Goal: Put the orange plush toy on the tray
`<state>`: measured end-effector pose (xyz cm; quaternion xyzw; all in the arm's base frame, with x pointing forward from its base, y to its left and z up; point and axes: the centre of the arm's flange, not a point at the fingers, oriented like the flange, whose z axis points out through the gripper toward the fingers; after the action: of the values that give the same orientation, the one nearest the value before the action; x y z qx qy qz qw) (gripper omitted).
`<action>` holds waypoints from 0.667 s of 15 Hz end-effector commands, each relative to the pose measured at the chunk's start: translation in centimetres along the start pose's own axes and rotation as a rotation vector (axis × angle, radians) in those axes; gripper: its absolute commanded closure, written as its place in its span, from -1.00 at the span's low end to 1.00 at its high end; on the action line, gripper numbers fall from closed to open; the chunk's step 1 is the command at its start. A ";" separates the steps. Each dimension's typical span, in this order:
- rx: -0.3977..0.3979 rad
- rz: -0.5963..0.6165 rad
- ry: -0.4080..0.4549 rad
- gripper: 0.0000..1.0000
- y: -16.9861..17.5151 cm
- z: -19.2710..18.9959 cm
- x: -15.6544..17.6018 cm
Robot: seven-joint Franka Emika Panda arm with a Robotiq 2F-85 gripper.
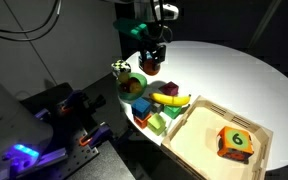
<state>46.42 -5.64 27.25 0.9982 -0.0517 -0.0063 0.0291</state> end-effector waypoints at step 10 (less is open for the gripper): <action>0.056 0.317 -0.034 -0.04 11.5 -2.3 0.2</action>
<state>45.34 -14.56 29.25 0.9840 -0.1774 -0.0138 0.0049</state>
